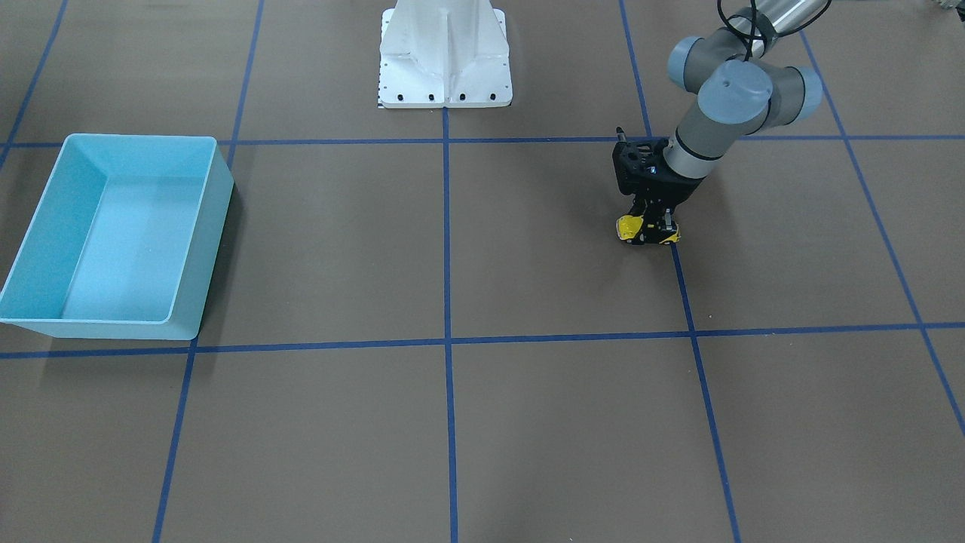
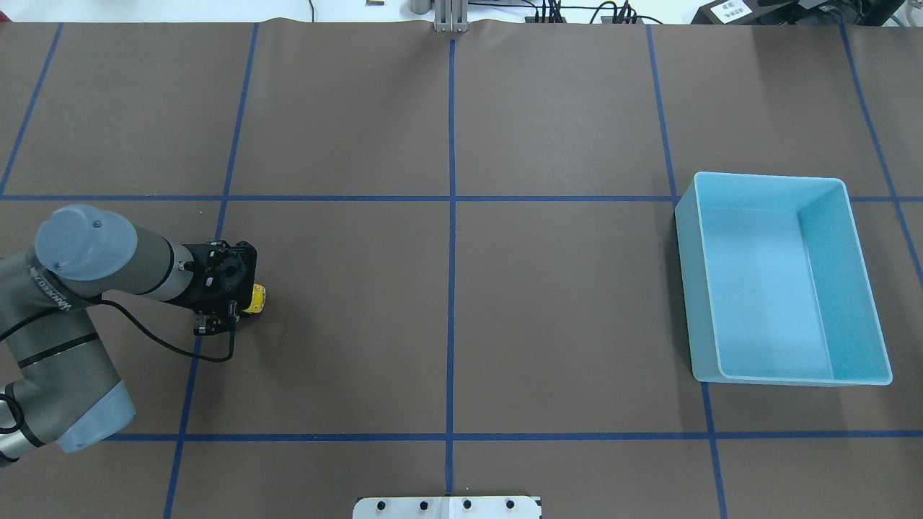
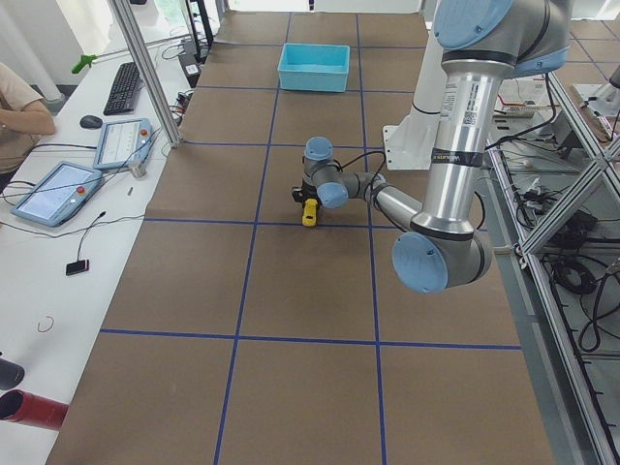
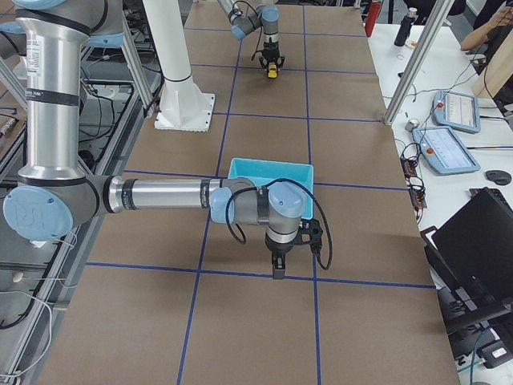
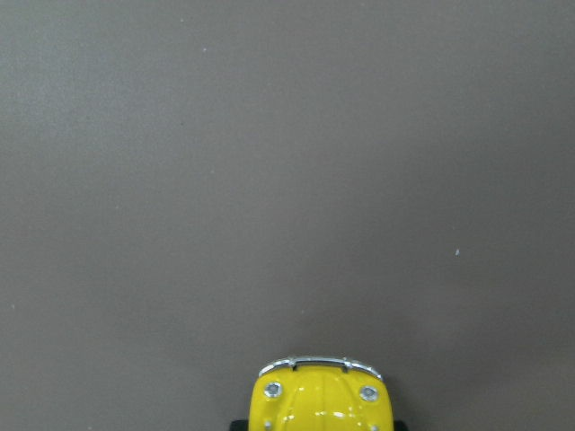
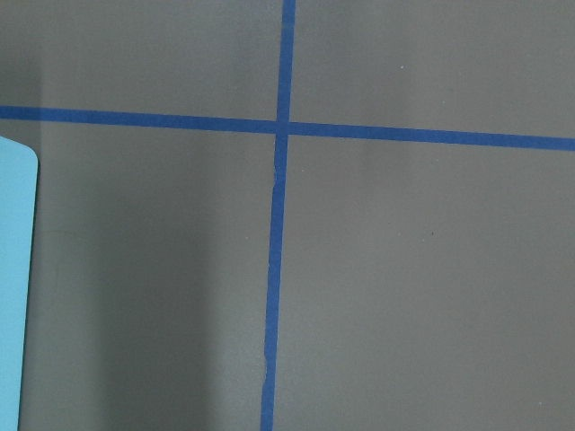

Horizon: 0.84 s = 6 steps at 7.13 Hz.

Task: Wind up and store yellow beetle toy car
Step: 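Press the left gripper down on the car's roof, holding it against the table, then drag the pressed car backward toward the robot with the left gripper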

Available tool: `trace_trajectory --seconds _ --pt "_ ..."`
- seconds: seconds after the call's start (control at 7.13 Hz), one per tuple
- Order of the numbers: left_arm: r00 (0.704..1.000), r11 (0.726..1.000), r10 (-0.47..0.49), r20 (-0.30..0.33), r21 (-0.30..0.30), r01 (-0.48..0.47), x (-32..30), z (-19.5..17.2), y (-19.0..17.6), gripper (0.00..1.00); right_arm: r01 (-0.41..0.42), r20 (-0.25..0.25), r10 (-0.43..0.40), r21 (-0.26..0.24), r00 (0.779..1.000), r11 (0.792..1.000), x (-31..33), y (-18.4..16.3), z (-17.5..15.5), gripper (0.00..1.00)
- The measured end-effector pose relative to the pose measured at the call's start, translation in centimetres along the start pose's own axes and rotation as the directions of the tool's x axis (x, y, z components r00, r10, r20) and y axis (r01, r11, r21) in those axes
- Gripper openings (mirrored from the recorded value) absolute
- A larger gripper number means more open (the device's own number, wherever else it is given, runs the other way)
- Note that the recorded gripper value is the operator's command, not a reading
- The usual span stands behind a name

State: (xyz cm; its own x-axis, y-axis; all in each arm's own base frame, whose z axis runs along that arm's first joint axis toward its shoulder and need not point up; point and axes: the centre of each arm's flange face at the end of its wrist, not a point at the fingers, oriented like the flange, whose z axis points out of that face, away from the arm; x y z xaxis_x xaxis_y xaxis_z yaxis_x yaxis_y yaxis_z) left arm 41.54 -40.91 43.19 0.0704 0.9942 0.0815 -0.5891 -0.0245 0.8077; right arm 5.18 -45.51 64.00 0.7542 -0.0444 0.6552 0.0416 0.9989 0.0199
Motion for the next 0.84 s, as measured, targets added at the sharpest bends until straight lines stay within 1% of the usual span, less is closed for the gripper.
trace_trajectory --seconds 0.28,0.84 --pt "1.0 1.0 0.001 -0.002 0.007 -0.001 0.2 0.0 0.6 0.31 -0.001 0.0 0.001 0.0 1.0 1.0 0.0 0.0 0.0 1.0" --pt "1.0 0.999 0.0 -0.028 0.035 0.001 0.7 0.0 2.7 0.31 -0.001 0.0 0.001 0.0 1.0 1.0 0.0 0.0 0.0 1.0"
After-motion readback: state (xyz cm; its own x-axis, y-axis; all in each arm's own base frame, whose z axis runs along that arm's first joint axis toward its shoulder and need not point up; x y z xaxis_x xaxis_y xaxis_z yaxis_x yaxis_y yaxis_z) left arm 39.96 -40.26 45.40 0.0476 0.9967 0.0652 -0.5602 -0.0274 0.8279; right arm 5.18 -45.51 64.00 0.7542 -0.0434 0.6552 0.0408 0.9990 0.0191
